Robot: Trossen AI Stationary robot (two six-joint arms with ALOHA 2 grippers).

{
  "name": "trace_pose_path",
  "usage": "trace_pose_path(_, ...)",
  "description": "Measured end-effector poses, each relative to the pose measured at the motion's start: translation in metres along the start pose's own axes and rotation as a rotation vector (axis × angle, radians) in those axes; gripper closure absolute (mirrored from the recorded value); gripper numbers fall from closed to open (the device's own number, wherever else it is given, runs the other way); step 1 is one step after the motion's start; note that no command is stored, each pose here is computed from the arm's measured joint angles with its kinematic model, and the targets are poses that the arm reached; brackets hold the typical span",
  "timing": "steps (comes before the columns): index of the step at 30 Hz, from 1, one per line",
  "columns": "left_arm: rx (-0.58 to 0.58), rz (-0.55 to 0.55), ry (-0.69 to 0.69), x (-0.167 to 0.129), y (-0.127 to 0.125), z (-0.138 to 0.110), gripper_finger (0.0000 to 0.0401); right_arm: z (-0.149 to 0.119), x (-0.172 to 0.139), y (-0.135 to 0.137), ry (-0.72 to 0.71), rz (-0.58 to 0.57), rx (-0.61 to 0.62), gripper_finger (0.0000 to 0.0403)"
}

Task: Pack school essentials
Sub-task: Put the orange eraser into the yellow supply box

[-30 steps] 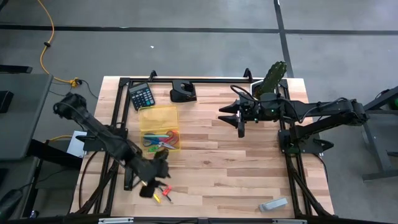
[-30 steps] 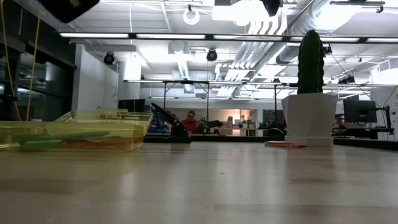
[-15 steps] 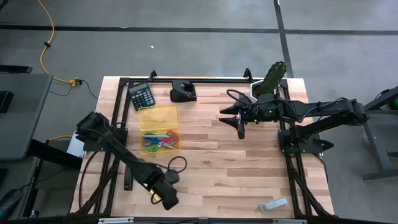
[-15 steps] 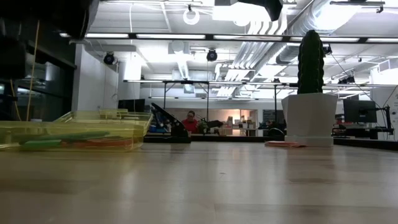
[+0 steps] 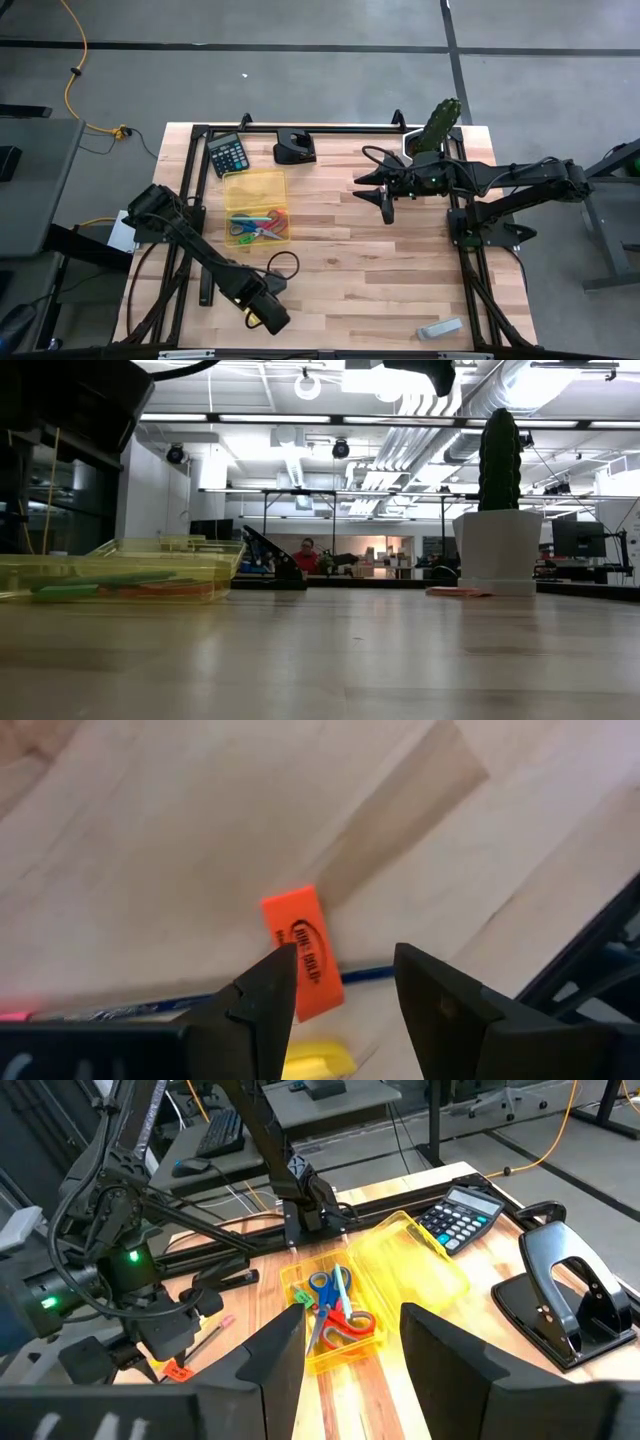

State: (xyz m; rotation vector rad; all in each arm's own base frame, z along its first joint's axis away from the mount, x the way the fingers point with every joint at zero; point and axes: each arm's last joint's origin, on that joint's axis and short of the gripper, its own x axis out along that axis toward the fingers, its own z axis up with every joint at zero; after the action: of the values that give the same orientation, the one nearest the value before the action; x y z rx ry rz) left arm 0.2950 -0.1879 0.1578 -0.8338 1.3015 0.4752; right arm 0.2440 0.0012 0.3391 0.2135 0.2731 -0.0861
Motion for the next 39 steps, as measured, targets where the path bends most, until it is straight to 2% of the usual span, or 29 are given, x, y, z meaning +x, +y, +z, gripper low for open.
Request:
trace_pose_path(9, 0.001, 0.069, -0.014, 0.001, 0.0063, 0.0, 0.0243, -0.0006, 0.0, -0.0001, 0.006, -0.001, 0.0, 0.0245)
trace_pose_path(39, -0.014, 0.065, -0.022, 0.0057, 0.0066, -0.0008, 0.0243, -0.0005, 0.0001, -0.0011, 0.0, -0.033, -0.004, 0.0245)
